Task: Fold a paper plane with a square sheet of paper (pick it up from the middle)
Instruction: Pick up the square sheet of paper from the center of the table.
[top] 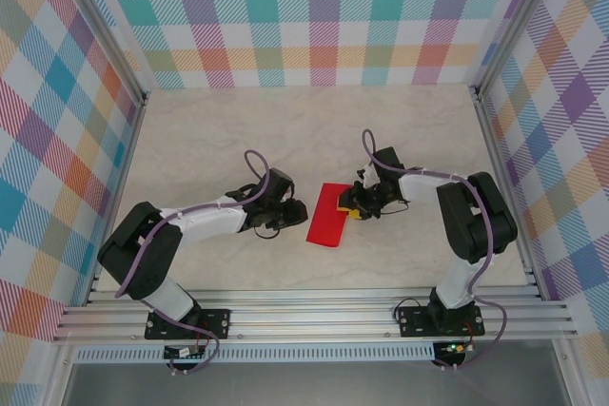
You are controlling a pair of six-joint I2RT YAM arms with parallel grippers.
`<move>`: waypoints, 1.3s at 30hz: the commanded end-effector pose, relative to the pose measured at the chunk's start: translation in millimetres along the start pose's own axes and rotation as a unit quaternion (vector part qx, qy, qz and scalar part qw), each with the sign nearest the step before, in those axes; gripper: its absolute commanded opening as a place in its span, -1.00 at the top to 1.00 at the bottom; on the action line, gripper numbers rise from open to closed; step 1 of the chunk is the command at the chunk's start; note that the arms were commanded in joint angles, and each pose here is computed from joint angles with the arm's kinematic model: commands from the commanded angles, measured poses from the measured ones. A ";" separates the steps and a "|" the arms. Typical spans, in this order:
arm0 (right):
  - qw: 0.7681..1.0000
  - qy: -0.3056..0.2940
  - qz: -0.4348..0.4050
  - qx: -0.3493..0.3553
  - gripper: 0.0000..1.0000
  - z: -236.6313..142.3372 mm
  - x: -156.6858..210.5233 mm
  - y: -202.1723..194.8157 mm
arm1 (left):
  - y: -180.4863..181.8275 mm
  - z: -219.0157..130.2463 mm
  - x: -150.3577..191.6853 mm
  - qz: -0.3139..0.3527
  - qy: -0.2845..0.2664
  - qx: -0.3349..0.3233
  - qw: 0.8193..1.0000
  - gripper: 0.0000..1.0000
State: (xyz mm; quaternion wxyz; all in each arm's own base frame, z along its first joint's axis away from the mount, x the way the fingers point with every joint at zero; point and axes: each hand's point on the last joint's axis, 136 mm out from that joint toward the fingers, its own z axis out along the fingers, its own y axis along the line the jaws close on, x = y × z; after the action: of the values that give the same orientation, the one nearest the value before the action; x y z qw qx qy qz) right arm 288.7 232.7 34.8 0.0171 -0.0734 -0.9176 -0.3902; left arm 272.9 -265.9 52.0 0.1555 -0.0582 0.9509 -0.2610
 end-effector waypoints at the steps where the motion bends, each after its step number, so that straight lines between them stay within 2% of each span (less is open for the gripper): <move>1: 1.000 0.014 -0.011 -0.013 0.41 3.9 3.9 3.8 | -0.6 -3.3 1.8 -0.005 -0.002 -0.007 1.000 0.27; 10: 0.999 0.023 -0.038 -0.021 0.72 -4.9 5.4 18.1 | 3.3 -20.2 -0.1 -0.016 -0.022 -0.012 1.000 0.25; 13: 0.998 0.024 -0.045 -0.030 0.76 -12.4 5.7 28.8 | 10.2 -28.2 0.9 -0.018 -0.029 -0.025 0.999 0.25; 20: 0.997 0.045 -0.040 -0.038 0.78 -21.9 10.9 42.8 | 21.8 -67.4 1.2 -0.023 -0.056 -0.053 0.997 0.23; 25: 0.996 0.058 -0.049 -0.053 0.79 -30.7 12.2 59.7 | 40.0 -89.7 6.7 -0.044 -0.090 -0.053 0.994 0.08; 34: 0.989 0.053 -0.080 -0.113 0.76 -49.9 16.3 94.4 | 47.8 -96.4 10.6 -0.068 -0.105 -0.036 0.992 0.04; 39: 0.987 0.064 -0.093 -0.114 0.74 -38.2 17.4 83.1 | 46.0 -95.9 9.8 -0.074 -0.113 -0.020 0.991 0.02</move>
State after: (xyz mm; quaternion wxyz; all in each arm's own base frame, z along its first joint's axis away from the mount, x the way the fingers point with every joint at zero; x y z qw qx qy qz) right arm 287.3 258.4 123.5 0.0279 0.0079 -0.8779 -0.4780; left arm 231.3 -186.8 106.1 0.2361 -0.1476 0.9296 -0.2417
